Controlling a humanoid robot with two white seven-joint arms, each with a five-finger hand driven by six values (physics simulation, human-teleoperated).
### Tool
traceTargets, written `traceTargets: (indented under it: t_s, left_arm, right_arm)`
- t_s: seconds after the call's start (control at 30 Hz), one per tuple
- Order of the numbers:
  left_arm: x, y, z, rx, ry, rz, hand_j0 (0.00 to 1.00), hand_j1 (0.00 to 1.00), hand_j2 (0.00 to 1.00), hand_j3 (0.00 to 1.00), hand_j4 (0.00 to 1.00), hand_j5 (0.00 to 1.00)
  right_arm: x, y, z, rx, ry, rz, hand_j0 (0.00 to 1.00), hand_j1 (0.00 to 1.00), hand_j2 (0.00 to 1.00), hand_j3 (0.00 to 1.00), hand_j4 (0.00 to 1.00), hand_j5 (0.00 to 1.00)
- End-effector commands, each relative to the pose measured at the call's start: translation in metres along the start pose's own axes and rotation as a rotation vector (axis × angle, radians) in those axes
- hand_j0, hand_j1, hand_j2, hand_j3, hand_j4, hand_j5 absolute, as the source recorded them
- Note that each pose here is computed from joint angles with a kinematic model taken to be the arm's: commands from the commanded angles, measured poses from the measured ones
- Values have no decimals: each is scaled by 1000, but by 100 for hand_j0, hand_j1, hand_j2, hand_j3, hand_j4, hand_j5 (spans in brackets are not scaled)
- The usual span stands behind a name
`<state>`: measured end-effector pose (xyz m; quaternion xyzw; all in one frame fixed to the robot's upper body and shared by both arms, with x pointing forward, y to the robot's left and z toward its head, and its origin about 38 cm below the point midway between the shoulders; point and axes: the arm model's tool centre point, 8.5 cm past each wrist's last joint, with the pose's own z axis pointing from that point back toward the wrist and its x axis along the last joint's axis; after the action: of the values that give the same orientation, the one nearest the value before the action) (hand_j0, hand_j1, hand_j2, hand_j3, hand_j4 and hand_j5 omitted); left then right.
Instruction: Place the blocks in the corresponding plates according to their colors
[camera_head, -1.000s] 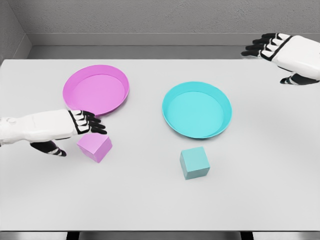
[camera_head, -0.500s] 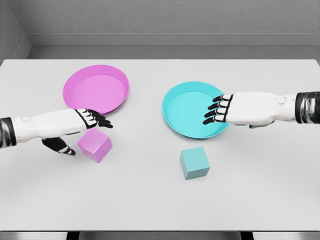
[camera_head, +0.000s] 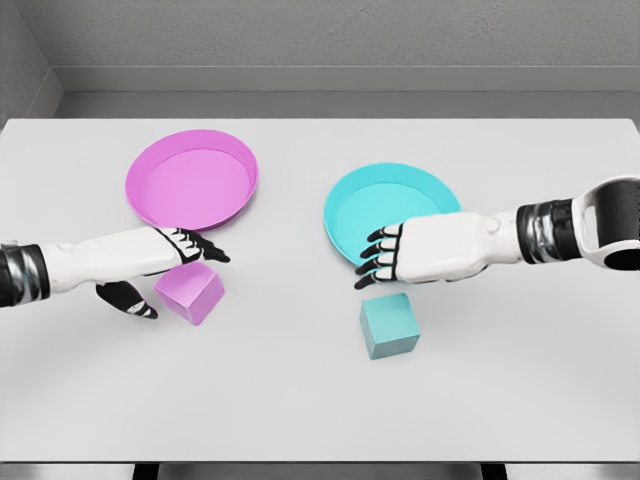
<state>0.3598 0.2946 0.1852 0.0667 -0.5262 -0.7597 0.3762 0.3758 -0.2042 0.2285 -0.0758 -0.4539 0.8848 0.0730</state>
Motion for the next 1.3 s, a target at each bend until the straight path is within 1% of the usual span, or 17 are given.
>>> traceTargets:
  t_s: [0.0, 0.03, 0.2, 0.47, 0.5, 0.57, 0.67, 0.73, 0.8, 0.87, 0.97, 1.0, 1.07, 1.1, 1.17, 1.2, 1.27]
  left_arm:
    - [-2, -1, -3, 0, 22, 10, 100, 100, 100, 100, 100, 100]
    - [-2, -3, -8, -4, 41, 15, 100, 100, 100, 100, 100, 100]
    - [1, -5, -15, -6, 28, 20, 100, 100, 100, 100, 100, 100]
    - [0, -10, -17, -29, 44, -11, 100, 100, 100, 100, 100, 100]
    - [0, -10, -17, -28, 45, -13, 100, 100, 100, 100, 100, 100]
    - [0, -10, -16, -30, 45, -14, 100, 100, 100, 100, 100, 100]
    - [-1, -11, -16, -32, 46, -15, 99, 99, 99, 99, 99, 99]
    - [0, -13, -16, -39, 46, -13, 98, 98, 98, 98, 98, 98]
    - [0, -13, -16, -39, 46, -15, 90, 90, 90, 90, 90, 90]
    - [0, -14, -17, -46, 49, -36, 78, 78, 78, 78, 78, 78]
    - [0, -14, -18, -46, 45, -38, 70, 70, 70, 70, 70, 70]
    - [0, -14, -18, -46, 45, -38, 68, 68, 68, 68, 68, 68]
    - [0, -14, -18, -46, 45, -38, 65, 65, 65, 65, 65, 65]
    - [1, -14, -18, -46, 44, -38, 61, 61, 61, 61, 61, 61]
    - [1, -14, -18, -46, 40, -39, 57, 57, 57, 57, 57, 57]
    - [1, -14, -18, -46, 40, -39, 56, 56, 56, 56, 56, 56]
    - [0, -13, -17, -44, 44, -40, 52, 52, 52, 52, 52, 52]
  right_arm:
    - [2, -1, -4, -8, -12, -3, 100, 100, 100, 100, 100, 100]
    - [2, -2, -5, -9, -13, -1, 100, 100, 100, 100, 100, 100]
    - [8, 3, -12, 8, -39, -9, 100, 100, 100, 100, 100, 100]
    - [16, 3, -27, 5, -82, -9, 100, 100, 100, 100, 100, 100]
    - [20, 8, -31, 18, -98, -16, 100, 100, 100, 100, 100, 100]
    - [21, 9, -32, 21, -101, -18, 100, 100, 100, 100, 100, 100]
    - [27, 18, -36, 42, -121, -34, 100, 100, 100, 100, 100, 100]
    - [28, 20, -37, 45, -125, -37, 100, 100, 100, 100, 100, 100]
    - [28, 21, -37, 50, -126, -39, 100, 100, 100, 100, 100, 100]
    - [28, 21, -38, 51, -127, -38, 100, 100, 100, 100, 100, 100]
    - [29, 21, -40, 64, -132, -35, 86, 86, 86, 86, 86, 86]
    - [30, 22, -42, 81, -138, -34, 80, 80, 80, 80, 80, 80]
    - [32, 21, -45, 79, -145, -34, 73, 73, 73, 73, 73, 73]
    - [32, 21, -46, 78, -148, -33, 70, 70, 70, 70, 70, 70]
    - [33, 19, -49, 73, -154, -30, 65, 65, 65, 65, 65, 65]
    - [33, 19, -48, 74, -153, -31, 65, 65, 65, 65, 65, 65]
    - [33, 20, -48, 75, -152, -32, 59, 59, 59, 59, 59, 59]
